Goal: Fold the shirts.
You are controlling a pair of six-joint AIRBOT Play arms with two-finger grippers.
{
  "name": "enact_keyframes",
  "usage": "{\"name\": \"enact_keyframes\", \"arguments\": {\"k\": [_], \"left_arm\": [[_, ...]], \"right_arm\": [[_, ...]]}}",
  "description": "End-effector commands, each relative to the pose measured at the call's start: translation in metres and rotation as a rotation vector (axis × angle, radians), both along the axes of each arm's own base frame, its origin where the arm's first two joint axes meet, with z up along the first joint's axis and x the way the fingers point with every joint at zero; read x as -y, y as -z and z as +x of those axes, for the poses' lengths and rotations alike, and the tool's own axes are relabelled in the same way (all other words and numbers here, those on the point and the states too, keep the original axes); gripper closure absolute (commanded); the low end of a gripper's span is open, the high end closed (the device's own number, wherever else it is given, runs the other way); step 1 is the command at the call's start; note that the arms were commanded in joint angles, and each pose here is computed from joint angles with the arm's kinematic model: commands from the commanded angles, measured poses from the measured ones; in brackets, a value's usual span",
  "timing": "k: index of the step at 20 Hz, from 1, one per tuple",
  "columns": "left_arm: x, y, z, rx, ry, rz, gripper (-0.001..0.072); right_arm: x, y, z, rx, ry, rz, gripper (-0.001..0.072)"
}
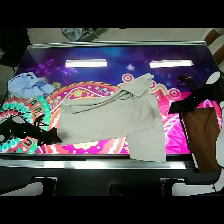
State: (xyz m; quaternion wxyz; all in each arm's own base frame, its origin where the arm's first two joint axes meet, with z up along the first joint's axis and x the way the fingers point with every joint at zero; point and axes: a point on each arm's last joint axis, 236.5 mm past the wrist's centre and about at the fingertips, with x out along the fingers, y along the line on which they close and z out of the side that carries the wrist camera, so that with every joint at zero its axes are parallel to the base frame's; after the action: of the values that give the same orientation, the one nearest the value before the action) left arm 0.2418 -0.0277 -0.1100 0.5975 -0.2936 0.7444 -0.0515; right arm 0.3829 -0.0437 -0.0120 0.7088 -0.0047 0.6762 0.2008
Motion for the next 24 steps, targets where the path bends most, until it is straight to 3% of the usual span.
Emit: {"name": "enact_keyframes", "arguments": {"k": [1, 5, 9, 12, 13, 14, 15, 17, 19, 21, 24], "left_arm": [[-0.002, 0.005, 0.004, 0.022, -0.011, 0.018, 0.0678], [-0.002, 0.003, 0.006, 0.040, 0.007, 0.018, 0.0678], [-0.002, 0.001, 0.007, 0.064, 0.033, 0.018, 0.0678], [-0.002, 0.002, 0.011, 0.079, 0.021, 0.019, 0.0678], [-0.003, 0.002, 0.013, 0.086, 0.015, 0.020, 0.0678], [-0.003, 0.001, 0.016, 0.093, 0.013, 0.024, 0.0678], [-0.005, -0.002, 0.020, 0.104, 0.014, 0.027, 0.0678], [-0.014, -0.021, 0.044, 0.185, 0.036, 0.055, 0.0682], [-0.033, -0.084, 0.098, 0.419, 0.026, 0.144, 0.0683], [-0.053, -0.211, 0.153, 0.768, -0.038, 0.266, 0.0682], [-0.059, -0.465, 0.149, 1.386, -0.125, 0.453, 0.0681]], "right_arm": [[-0.008, 0.026, -0.019, -0.068, 0.008, 0.029, 0.0043], [-0.025, 0.064, -0.026, -0.071, 0.069, 0.093, 0.0045], [-0.035, 0.086, -0.029, -0.126, 0.090, 0.146, 0.0093], [-0.048, 0.094, -0.031, -0.178, 0.134, 0.207, 0.0184], [-0.051, 0.095, -0.033, -0.193, 0.132, 0.217, 0.0257], [-0.054, 0.097, -0.033, -0.196, 0.124, 0.214, 0.0401], [-0.056, 0.096, -0.031, -0.187, 0.119, 0.211, 0.0642], [-0.057, 0.080, -0.019, -0.116, 0.069, 0.222, 0.0640], [-0.047, 0.027, 0.013, 0.073, 0.000, 0.180, 0.0641], [-0.034, -0.080, 0.058, 0.421, -0.075, 0.076, 0.0640], [-0.011, -0.333, 0.063, 1.115, -0.060, -0.222, 0.0639]]}}
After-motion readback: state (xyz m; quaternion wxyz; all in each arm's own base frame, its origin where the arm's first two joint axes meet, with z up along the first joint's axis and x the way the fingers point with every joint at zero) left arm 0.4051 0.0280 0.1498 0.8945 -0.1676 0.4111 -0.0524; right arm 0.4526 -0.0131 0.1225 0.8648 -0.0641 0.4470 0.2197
